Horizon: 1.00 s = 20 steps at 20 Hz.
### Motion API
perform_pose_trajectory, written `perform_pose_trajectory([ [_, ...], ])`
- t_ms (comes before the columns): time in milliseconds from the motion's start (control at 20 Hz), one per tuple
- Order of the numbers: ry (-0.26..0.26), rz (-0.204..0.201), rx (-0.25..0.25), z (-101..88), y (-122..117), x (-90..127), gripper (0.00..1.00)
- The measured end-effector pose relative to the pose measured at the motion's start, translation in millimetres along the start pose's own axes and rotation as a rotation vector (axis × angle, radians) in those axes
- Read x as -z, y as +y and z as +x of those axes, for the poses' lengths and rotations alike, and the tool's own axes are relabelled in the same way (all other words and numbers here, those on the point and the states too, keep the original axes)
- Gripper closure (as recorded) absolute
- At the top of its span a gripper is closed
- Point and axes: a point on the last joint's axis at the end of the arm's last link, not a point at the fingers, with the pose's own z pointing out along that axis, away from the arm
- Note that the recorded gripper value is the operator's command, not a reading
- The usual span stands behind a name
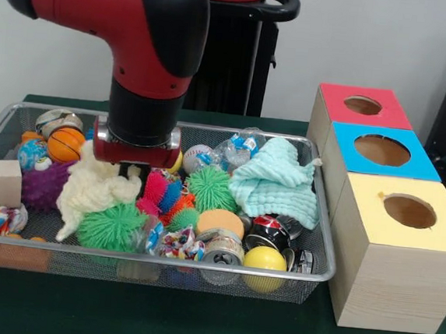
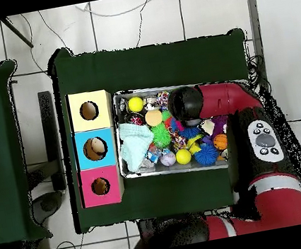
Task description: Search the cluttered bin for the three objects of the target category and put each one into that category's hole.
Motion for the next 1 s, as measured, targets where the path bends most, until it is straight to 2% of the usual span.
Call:
perform_pose_trajectory([
  [350, 0.03, 0.02, -0.05, -4.3, 6, 16, 1.0],
  [600, 0.022, 0.041, -0.09, -10.2, 7, 26, 1.0],
  [1000, 0.016, 0.069, -0.125, -15.1, 12, 37, 1.0],
])
